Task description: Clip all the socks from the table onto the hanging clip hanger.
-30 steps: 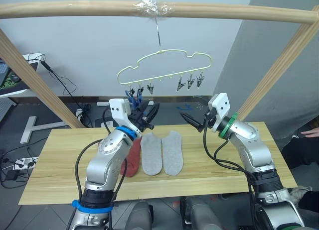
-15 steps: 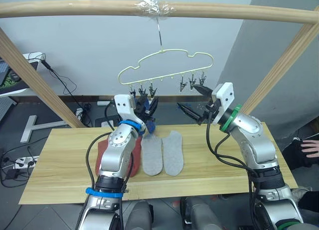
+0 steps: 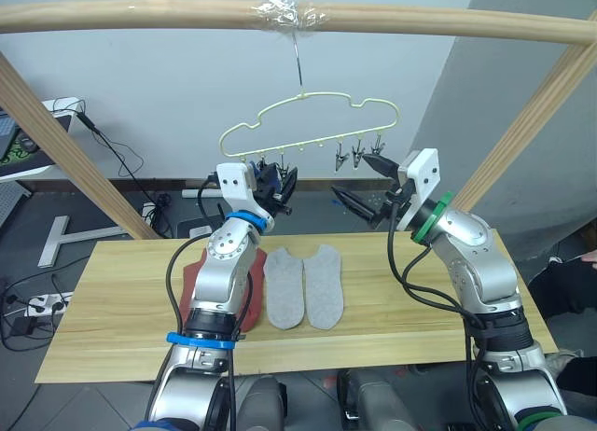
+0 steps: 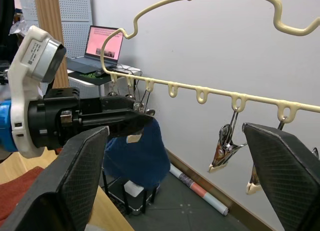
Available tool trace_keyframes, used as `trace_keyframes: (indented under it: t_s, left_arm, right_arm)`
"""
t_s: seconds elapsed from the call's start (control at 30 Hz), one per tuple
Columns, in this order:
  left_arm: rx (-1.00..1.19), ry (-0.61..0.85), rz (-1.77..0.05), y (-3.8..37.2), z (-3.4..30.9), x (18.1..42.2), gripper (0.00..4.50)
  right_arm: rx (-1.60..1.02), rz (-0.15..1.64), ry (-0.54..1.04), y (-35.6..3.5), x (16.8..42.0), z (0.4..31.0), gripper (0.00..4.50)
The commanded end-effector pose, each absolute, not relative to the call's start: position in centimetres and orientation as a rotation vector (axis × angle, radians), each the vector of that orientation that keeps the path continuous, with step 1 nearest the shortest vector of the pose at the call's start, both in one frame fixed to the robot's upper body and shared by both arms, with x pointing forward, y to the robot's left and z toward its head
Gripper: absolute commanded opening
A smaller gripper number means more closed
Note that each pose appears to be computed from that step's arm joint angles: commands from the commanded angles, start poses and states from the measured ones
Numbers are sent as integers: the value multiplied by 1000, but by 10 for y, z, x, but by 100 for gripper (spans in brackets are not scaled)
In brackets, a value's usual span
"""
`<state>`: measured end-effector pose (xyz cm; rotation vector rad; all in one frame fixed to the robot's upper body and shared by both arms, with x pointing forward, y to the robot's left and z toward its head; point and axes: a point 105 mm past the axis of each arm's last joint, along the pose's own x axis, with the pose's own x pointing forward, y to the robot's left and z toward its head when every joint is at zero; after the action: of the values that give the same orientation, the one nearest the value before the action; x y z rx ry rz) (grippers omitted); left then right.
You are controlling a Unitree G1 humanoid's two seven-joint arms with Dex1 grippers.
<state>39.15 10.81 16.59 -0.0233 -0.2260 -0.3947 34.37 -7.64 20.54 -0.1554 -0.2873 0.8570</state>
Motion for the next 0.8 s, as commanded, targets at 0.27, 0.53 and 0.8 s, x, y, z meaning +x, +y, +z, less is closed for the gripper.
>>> trace_keyframes:
  t_s: [0.27,0.53,0.8]
  left_arm:
    - [8,-303,-436,98,184,390,220]
    - [20,-307,-443,95,185,391,220]
    - [68,-293,-429,94,181,395,220]
  right_arm:
    - [-170,850,-370,-77,338,227,450]
    - [-164,850,-367,-77,338,227,450]
    - [-160,848,-362,-78,337,226,450]
